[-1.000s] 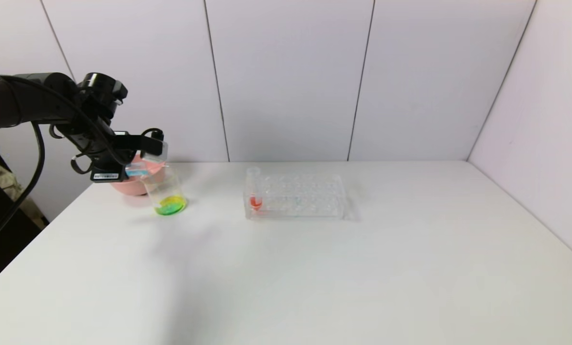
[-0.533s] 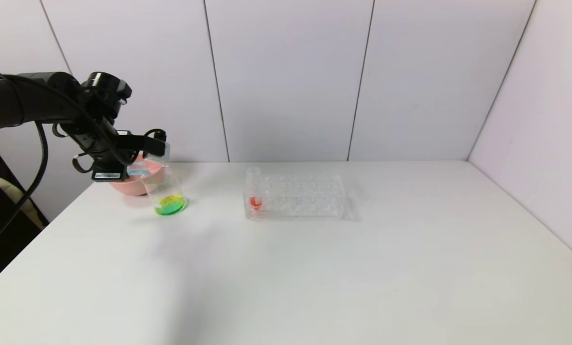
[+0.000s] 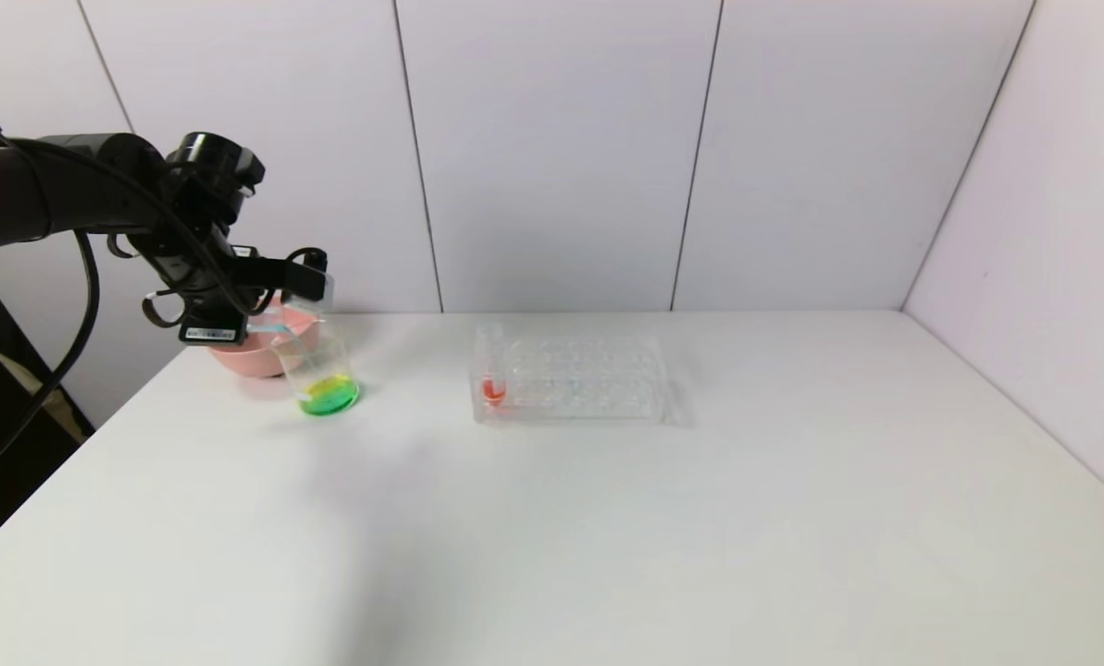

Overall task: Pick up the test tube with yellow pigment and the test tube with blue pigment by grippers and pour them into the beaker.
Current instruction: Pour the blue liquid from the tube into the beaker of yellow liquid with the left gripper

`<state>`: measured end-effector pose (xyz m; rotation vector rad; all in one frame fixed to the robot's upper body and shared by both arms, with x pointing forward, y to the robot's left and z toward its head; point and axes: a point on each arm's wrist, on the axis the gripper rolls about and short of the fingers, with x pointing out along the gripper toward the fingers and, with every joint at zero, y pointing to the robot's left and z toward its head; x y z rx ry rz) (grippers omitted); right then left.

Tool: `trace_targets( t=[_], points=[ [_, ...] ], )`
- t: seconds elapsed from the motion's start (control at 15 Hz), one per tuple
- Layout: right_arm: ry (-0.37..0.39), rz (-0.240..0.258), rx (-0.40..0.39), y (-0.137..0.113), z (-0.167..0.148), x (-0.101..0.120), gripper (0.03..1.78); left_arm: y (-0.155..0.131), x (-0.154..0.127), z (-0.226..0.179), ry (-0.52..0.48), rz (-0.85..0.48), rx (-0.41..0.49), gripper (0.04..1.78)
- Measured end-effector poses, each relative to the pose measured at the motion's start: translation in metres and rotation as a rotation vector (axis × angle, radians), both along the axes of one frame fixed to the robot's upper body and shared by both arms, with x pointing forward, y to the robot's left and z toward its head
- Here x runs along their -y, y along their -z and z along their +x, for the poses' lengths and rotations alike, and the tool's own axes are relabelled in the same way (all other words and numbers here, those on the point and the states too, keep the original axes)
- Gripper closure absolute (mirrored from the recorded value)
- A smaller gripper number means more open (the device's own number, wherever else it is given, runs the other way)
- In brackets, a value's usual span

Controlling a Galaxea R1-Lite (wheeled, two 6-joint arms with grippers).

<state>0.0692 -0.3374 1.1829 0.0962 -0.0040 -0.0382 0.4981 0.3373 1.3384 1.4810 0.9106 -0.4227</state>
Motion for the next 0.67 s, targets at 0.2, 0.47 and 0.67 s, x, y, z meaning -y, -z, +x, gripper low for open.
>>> trace_targets(
  t=[0.2,0.47,0.67],
  points=[
    [0.0,0.0,0.0,0.0,0.0,0.0,0.1,-0.0028,0.0042,-0.0013,0.002,0.016,0.008,1.38],
    [0.0,0.0,0.0,0.0,0.0,0.0,0.1,-0.0047,0.006,-0.0024,-0.011,0.041,0.013,1.38],
    [0.0,0.0,0.0,0.0,0.0,0.0,0.1,-0.005,0.0079,-0.0028,-0.018,0.062,0.012,1.38]
  ],
)
